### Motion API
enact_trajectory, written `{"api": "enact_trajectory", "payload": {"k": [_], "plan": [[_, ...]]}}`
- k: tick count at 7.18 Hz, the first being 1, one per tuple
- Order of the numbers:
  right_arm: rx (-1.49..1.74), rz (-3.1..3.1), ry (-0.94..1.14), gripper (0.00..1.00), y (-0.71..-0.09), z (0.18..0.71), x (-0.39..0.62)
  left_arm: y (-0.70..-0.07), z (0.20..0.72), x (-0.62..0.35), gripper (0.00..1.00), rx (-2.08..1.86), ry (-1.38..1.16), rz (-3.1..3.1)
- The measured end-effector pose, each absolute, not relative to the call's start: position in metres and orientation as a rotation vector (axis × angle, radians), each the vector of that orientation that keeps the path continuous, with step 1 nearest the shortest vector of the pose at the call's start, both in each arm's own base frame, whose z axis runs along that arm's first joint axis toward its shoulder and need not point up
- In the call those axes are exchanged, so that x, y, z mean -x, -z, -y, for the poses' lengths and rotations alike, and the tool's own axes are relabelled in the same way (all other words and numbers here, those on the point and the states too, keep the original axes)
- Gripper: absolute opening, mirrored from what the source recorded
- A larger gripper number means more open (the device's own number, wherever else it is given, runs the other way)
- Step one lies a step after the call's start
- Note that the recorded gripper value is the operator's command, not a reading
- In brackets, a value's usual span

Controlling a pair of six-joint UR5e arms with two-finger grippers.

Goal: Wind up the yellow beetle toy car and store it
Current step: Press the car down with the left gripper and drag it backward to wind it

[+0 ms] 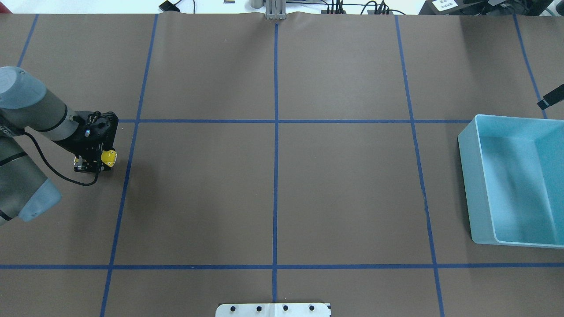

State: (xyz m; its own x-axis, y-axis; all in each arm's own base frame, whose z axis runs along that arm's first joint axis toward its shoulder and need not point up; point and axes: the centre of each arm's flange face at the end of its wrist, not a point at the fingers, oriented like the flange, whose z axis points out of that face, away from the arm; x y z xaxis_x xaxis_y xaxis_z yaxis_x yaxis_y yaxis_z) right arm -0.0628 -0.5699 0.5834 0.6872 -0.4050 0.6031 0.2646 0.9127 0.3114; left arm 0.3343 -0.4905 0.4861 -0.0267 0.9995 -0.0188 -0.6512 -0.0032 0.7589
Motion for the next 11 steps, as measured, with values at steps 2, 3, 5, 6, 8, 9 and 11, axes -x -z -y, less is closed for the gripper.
{"api": "enact_trajectory", "payload": {"k": [2, 3, 5, 6, 8, 9, 11], "plan": [[-0.200, 0.721, 0.375, 1.00, -0.587, 0.567, 0.062, -0.488, 0.491, -0.330, 0.00, -0.714, -1.483, -0.699], [-0.198, 0.721, 0.375, 1.00, -0.588, 0.567, 0.062, -0.490, 0.493, -0.329, 0.00, -0.735, -1.481, -0.700], [-0.197, 0.721, 0.374, 1.00, -0.589, 0.566, 0.062, -0.498, 0.494, -0.327, 0.00, -0.730, -1.456, -0.740], [-0.193, 0.721, 0.373, 1.00, -0.591, 0.565, 0.062, -0.500, 0.495, -0.326, 0.00, -0.719, -1.440, -0.762], [-0.185, 0.721, 0.370, 1.00, -0.596, 0.564, 0.061, -0.505, 0.495, -0.325, 0.00, -0.685, -1.402, -0.803], [-0.184, 0.721, 0.370, 1.00, -0.596, 0.563, 0.061, -0.506, 0.496, -0.326, 0.00, -0.678, -1.393, -0.811], [-0.184, 0.721, 0.370, 1.00, -0.596, 0.563, 0.061, -0.511, 0.497, -0.327, 0.00, -0.678, -1.390, -0.815]]}}
